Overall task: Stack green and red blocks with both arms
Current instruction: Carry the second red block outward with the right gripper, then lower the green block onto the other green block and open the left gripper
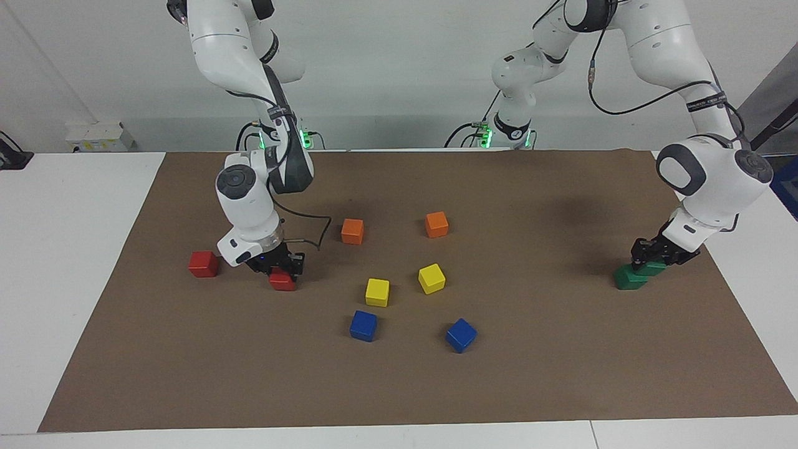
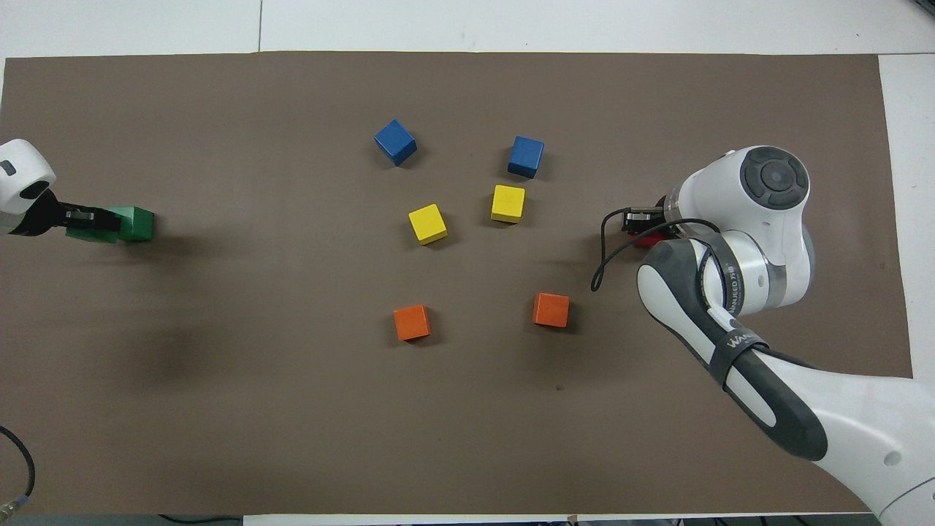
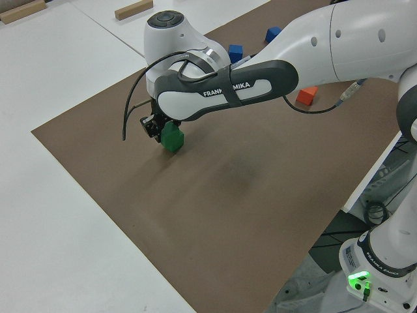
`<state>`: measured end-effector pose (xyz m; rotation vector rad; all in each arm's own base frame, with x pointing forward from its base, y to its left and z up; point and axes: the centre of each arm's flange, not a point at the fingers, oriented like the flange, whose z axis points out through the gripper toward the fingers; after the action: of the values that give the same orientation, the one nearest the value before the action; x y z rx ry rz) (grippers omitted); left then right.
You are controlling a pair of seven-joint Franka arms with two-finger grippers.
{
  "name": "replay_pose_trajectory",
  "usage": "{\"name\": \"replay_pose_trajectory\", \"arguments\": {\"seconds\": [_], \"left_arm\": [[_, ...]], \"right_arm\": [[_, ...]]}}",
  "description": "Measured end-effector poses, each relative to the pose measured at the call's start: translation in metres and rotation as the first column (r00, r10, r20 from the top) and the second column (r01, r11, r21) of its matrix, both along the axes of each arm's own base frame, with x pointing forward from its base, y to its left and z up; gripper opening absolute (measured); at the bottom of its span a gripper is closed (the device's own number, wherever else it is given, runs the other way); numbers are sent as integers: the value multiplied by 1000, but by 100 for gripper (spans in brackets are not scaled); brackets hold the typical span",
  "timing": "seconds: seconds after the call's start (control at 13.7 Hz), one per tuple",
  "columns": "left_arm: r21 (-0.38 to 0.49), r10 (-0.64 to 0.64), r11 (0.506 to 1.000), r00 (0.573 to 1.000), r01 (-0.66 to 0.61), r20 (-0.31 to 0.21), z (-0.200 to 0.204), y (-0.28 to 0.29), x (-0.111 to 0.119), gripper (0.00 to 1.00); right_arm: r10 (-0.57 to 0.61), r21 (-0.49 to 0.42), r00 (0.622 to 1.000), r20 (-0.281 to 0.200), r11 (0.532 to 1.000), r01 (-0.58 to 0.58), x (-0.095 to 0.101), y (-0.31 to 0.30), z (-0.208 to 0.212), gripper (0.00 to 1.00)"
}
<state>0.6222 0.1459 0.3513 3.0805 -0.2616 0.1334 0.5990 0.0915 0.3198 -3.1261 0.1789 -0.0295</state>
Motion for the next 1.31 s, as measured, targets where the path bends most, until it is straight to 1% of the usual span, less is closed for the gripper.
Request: {"name": "replay_pose_trajectory", "arguments": {"seconds": [0.15,0.29,0.36,0.51,0.66,0.8,0.95,1.31], "left_arm": [[-1,0,1000,1000,0,29,2,-9,5,55],[8,-19,1000,997,19,74,6,-25,12,55],[10,-28,1000,996,27,86,7,-33,15,55],[11,-38,999,995,38,90,7,-41,16,55],[11,-36,999,996,35,87,6,-40,15,55],[11,-31,999,997,30,77,1,-37,12,55],[12,-26,1000,997,26,71,1,-35,7,55],[13,-23,1000,998,22,64,1,-34,0,55]], "right_arm": [[-3,-17,999,-32,1000,2,-1,-17,33,54],[33,-26,998,-60,999,-35,-9,-59,69,54],[49,-28,997,-63,998,-50,-14,-83,84,54],[86,-28,995,-56,996,-87,-23,-130,106,54],[118,-25,991,-60,992,-120,-29,-166,106,54],[135,-23,989,-59,990,-136,-36,-185,93,54],[145,-25,988,-47,989,-147,-41,-192,79,54],[149,-26,988,-41,988,-150,-47,-190,60,54]]}}
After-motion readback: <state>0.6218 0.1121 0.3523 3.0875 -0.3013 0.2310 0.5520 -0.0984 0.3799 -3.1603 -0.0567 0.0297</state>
